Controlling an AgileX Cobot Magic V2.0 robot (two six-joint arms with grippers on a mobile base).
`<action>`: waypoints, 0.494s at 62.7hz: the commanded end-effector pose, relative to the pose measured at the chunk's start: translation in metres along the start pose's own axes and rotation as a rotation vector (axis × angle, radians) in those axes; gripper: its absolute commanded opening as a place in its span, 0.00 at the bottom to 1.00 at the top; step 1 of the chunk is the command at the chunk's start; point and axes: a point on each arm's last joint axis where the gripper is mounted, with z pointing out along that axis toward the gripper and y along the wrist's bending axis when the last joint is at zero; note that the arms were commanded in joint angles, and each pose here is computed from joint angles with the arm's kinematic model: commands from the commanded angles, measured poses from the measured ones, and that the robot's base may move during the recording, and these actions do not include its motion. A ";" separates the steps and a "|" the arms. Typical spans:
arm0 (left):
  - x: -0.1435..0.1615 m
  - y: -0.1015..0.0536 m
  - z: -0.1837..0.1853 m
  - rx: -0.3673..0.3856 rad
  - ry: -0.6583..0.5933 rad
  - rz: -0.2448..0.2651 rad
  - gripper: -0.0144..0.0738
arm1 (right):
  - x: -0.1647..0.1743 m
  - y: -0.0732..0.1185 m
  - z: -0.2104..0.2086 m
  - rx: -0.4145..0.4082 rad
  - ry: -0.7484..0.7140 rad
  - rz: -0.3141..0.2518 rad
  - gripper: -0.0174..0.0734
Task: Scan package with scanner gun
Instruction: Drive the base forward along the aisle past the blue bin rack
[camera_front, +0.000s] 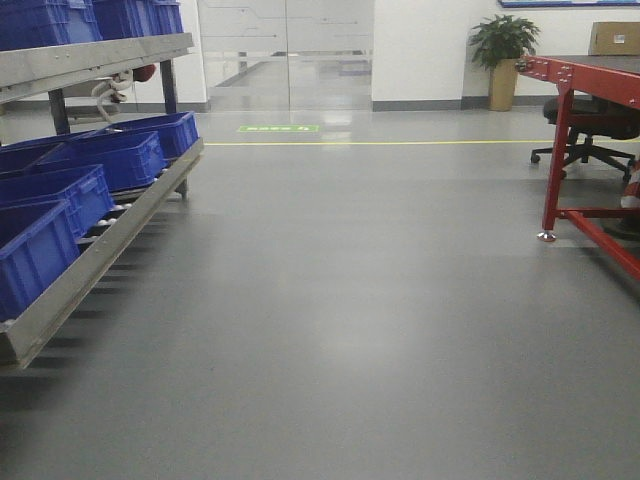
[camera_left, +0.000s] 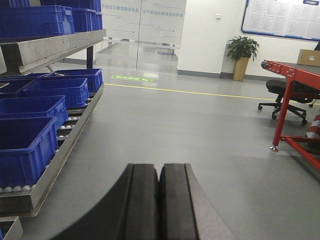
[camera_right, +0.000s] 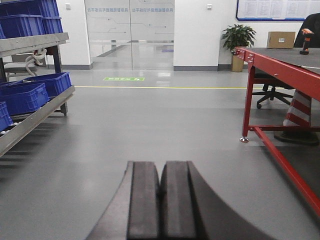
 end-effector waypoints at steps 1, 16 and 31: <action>-0.002 0.000 0.000 0.004 -0.021 -0.001 0.04 | -0.001 0.000 0.000 0.004 -0.016 0.002 0.01; -0.002 0.000 0.000 0.004 -0.021 -0.001 0.04 | -0.001 0.000 0.000 0.004 -0.016 0.002 0.01; -0.002 0.000 0.000 0.004 -0.021 -0.001 0.04 | -0.001 0.000 0.000 0.004 -0.016 0.002 0.01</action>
